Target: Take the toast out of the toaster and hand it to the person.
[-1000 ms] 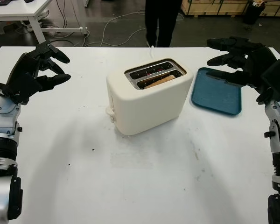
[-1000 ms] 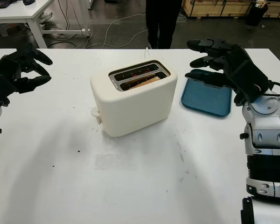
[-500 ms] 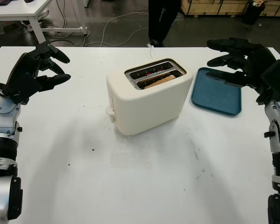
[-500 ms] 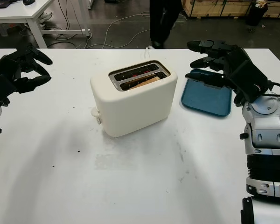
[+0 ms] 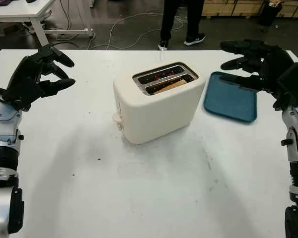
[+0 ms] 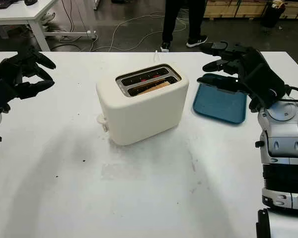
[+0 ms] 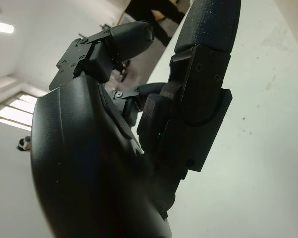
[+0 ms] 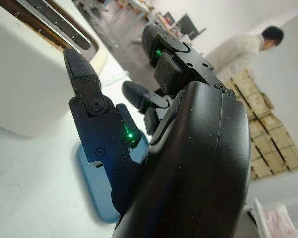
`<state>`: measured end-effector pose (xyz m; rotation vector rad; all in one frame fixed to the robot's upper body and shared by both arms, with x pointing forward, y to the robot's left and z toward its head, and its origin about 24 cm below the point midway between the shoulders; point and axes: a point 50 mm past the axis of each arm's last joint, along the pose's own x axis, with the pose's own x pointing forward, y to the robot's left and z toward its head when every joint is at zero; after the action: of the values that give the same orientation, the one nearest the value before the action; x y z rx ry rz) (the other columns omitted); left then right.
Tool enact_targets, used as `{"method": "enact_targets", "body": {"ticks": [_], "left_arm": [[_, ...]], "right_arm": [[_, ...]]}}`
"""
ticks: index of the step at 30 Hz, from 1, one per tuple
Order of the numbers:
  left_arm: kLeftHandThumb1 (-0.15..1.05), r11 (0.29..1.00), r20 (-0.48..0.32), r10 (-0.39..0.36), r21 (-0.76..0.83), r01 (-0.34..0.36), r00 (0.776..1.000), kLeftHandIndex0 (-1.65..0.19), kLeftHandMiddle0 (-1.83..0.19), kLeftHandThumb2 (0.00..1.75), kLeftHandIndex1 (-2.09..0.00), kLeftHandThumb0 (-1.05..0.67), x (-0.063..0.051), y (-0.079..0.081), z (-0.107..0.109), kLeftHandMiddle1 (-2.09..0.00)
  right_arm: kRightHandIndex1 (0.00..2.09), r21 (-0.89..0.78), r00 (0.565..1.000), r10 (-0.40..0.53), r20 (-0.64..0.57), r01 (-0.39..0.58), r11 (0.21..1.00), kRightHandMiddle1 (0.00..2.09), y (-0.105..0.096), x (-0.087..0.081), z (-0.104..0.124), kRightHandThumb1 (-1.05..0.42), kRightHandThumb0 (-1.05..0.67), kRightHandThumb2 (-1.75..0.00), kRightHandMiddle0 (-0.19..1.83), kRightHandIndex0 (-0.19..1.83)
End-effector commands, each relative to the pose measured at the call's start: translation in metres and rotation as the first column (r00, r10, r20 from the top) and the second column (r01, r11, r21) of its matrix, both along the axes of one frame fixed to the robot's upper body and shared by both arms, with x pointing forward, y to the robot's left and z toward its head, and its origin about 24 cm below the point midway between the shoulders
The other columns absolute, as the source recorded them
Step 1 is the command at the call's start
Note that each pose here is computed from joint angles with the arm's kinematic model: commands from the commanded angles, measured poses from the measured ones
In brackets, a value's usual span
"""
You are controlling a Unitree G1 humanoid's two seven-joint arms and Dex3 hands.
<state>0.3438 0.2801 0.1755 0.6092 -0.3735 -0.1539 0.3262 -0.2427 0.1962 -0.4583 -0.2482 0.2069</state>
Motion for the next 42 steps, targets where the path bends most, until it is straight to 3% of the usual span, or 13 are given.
{"method": "enact_targets", "body": {"ticks": [1, 42], "left_arm": [[0.92, 1.0, 0.013, 0.001, 0.022, -0.002, 1.0, -0.25, -0.36, 0.11, -1.43, -1.05, -0.0009, 0.0013, 0.0057, -1.47], [0.92, 1.0, 0.017, 0.001, 0.023, -0.002, 1.0, -0.24, -0.35, 0.11, -1.44, -1.05, -0.0013, 0.0021, 0.0053, -1.48]], "right_arm": [[0.93, 0.014, 1.0, 0.006, 0.012, -0.006, 1.0, 0.13, 0.0033, 0.001, 0.0053, -0.71, -0.29, 0.0, 0.65, 0.38], [0.96, 0.004, 1.0, 0.01, 0.023, -0.01, 1.0, 0.17, 0.0021, 0.0023, 0.0059, -0.69, -0.32, 0.0, 0.66, 0.4]]}}
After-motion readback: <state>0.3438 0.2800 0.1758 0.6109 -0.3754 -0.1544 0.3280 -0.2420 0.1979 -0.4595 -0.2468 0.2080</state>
